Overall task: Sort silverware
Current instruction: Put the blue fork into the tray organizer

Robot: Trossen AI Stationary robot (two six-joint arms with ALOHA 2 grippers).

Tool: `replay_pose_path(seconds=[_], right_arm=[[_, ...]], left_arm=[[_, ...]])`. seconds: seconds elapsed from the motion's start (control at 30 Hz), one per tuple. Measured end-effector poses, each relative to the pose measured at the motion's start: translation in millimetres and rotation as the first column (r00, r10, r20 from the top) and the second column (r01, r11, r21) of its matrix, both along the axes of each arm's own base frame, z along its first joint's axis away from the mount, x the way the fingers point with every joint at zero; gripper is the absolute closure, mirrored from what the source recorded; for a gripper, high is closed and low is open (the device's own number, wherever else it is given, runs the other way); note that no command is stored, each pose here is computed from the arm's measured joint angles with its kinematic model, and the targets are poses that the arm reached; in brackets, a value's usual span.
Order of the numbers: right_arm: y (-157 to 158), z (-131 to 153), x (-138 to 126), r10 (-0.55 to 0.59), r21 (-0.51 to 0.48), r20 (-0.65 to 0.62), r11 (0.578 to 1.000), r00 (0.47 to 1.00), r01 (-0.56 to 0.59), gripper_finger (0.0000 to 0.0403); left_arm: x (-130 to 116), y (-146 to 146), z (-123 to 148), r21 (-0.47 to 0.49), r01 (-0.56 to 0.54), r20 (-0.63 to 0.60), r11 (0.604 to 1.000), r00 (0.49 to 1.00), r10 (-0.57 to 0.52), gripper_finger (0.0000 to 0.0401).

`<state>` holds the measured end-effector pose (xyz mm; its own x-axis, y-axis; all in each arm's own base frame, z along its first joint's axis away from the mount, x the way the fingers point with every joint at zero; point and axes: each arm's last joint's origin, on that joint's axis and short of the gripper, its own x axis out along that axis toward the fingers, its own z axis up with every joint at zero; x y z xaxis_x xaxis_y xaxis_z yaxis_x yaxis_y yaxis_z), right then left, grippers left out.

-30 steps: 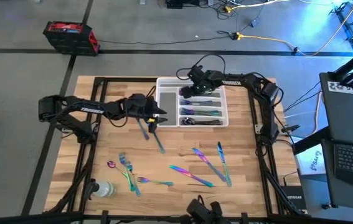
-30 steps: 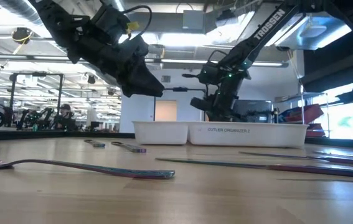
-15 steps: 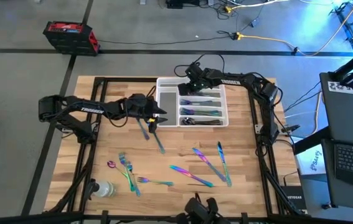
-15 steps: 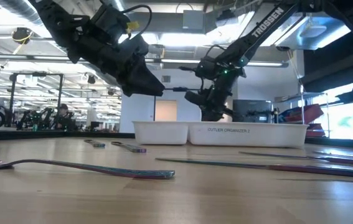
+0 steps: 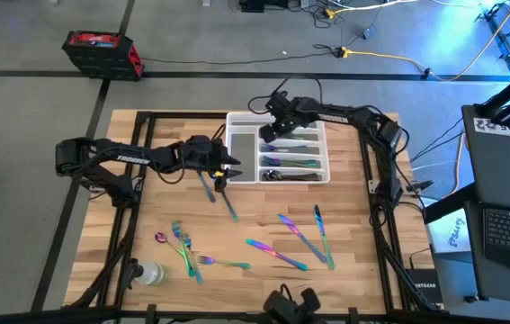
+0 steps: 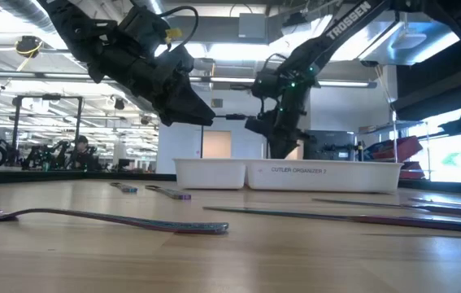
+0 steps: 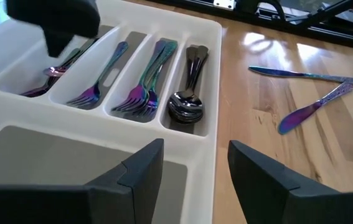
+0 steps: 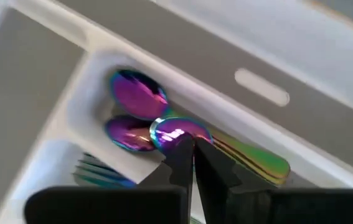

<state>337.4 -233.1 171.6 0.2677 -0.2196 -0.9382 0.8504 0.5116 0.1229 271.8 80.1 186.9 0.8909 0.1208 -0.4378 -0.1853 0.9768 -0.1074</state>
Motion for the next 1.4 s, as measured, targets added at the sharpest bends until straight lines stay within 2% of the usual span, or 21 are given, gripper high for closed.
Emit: replay_pose_path(seconds=[0.37,0.83,1.03,1.27,1.4], right_arm=[[-2,-19,4,0.008,0.030,-0.014,1.000,1.000,-0.008,0.0403],[-7,-15,15,0.007,0.016,0.125,1.000,0.992,-0.009,0.0403],[-8,-15,15,0.007,0.014,0.132,1.000,0.991,-0.009,0.0403],[-6,-13,17,0.040,-0.009,0.138,0.999,0.990,-0.039,0.0403],[-3,-4,15,0.056,-0.073,0.090,0.996,0.994,-0.049,0.0403]], left_arm=[[0,0,0,-0.002,-0.004,0.002,1.000,1.000,0.004,0.0235],[0,0,0,-0.001,-0.003,0.000,1.000,1.000,0.003,0.0235],[0,0,0,0.002,-0.002,-0.001,1.000,1.000,0.002,0.0235],[0,0,0,0.009,0.002,-0.002,1.000,1.000,-0.002,0.0235],[0,0,0,0.016,0.006,-0.004,1.000,1.000,-0.006,0.0235]])
